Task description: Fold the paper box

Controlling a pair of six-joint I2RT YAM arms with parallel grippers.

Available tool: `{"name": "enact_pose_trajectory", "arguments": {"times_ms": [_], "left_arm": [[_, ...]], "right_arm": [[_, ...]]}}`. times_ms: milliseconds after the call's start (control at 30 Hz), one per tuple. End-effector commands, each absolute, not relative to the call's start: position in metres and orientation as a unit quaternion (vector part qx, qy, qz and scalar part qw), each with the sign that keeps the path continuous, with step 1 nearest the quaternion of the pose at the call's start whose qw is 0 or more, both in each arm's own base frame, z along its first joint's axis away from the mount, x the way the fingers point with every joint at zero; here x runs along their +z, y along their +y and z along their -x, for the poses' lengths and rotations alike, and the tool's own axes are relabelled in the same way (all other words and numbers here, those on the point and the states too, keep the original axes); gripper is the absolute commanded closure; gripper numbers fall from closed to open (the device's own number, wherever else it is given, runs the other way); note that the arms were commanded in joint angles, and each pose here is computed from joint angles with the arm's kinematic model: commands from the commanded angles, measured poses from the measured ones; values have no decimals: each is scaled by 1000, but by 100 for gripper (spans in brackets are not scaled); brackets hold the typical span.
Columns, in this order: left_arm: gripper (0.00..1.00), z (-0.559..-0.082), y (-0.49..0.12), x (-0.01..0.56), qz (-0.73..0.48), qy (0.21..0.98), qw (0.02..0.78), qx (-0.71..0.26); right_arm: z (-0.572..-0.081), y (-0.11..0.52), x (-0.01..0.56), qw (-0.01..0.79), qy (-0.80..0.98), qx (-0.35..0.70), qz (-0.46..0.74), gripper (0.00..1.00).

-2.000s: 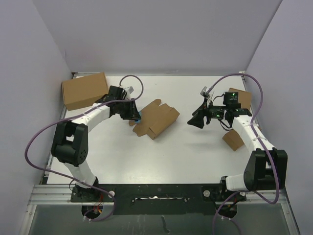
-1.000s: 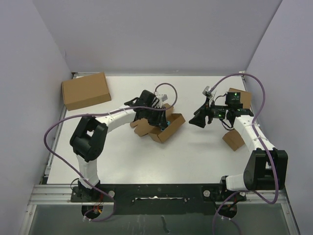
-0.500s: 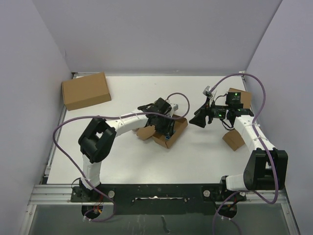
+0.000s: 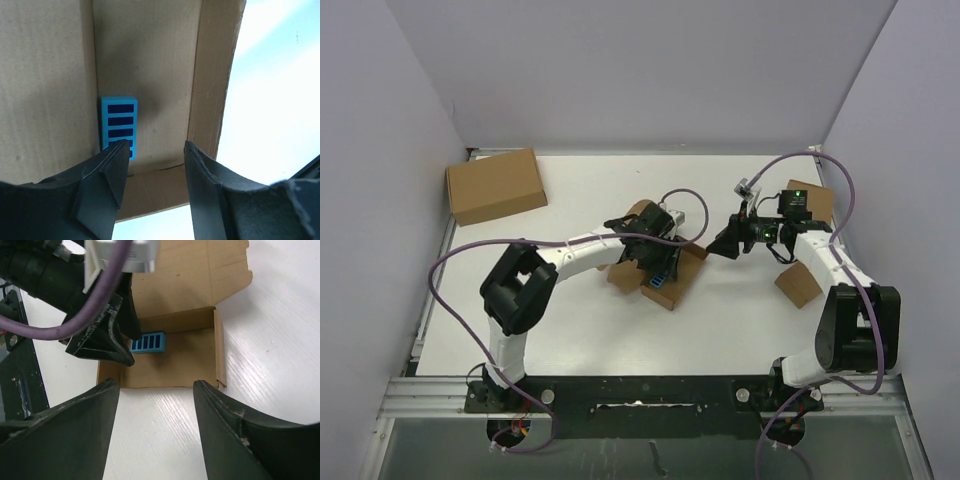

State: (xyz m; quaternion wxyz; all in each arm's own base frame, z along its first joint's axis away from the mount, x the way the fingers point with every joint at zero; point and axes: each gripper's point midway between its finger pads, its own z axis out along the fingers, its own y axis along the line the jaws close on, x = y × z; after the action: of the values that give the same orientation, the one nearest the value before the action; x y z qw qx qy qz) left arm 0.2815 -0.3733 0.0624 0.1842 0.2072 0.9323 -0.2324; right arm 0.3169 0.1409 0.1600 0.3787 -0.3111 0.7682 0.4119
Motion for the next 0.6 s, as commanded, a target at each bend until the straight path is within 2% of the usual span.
{"name": "enact_pose_trajectory", "arguments": {"times_ms": [0, 100, 400, 500, 567], "left_arm": [[54, -293, -381, 126, -187, 902, 273, -277], [54, -295, -375, 150, -177, 886, 317, -290], [54, -281, -310, 182, -131, 852, 431, -266], [48, -269, -283, 172, -98, 856, 435, -262], [40, -261, -264, 170, -72, 852, 446, -265]], "right_arm": [[-328, 137, 154, 380, 780, 410, 281, 45], [-334, 136, 145, 374, 792, 397, 275, 52], [-364, 141, 119, 344, 808, 282, 386, 50], [-375, 142, 112, 339, 811, 268, 394, 50], [-381, 144, 106, 325, 815, 278, 392, 52]]}}
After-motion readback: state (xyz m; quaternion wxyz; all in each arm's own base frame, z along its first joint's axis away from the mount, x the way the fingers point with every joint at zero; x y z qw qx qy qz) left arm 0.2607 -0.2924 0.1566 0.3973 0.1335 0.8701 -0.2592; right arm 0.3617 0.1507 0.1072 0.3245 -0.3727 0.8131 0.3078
